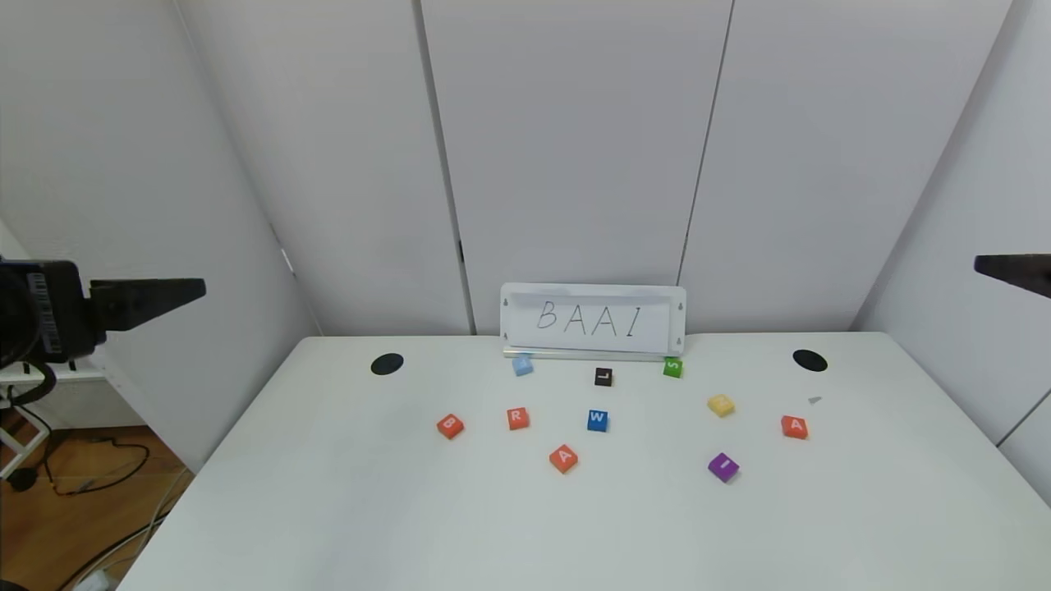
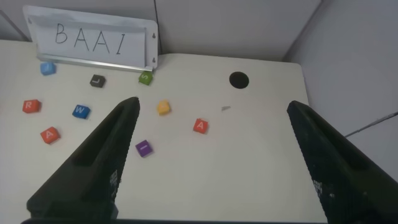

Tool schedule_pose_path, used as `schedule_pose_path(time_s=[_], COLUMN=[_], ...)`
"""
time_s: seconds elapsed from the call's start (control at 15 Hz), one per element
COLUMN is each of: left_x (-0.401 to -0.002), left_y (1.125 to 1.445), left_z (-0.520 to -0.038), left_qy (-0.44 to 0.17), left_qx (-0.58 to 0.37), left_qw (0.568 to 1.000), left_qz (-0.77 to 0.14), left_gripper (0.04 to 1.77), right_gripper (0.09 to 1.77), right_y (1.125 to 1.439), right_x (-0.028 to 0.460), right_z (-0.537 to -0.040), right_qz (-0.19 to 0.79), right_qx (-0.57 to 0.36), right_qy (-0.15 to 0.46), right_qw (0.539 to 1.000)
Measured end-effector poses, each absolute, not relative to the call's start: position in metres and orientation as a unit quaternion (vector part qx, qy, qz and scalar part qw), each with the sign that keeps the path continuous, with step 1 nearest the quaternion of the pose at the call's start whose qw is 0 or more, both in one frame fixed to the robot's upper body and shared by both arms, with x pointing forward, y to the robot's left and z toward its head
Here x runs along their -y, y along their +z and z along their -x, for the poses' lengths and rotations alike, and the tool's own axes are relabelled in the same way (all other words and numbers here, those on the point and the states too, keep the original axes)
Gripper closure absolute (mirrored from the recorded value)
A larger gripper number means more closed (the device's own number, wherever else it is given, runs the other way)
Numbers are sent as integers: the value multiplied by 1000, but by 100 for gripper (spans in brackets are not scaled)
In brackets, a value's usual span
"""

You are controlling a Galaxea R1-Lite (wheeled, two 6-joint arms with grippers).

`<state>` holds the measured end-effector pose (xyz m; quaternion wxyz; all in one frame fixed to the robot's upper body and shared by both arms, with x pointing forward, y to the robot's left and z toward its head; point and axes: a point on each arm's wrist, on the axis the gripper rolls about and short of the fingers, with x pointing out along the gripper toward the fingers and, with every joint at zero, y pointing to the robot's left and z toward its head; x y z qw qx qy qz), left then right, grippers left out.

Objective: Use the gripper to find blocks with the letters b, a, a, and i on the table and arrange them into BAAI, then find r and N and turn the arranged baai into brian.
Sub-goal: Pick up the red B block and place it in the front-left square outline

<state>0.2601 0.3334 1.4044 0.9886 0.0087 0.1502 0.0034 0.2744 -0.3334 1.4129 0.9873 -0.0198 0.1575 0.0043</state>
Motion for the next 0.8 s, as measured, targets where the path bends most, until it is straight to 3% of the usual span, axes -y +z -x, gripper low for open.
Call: schedule_pose_path(time_s=[0.8], left_x=[-323], left_y=[1361], left_z=[-341], left_qy=[-12], left_qx=[-259], left_qw=[966], left_qz=[-17], left_gripper=[9], right_gripper=[15], right_y=[1367], right_x=[330], right_z=[-349], right_qz=[-3], right_qx=[-264], right_qy=[5], right_qw=[965])
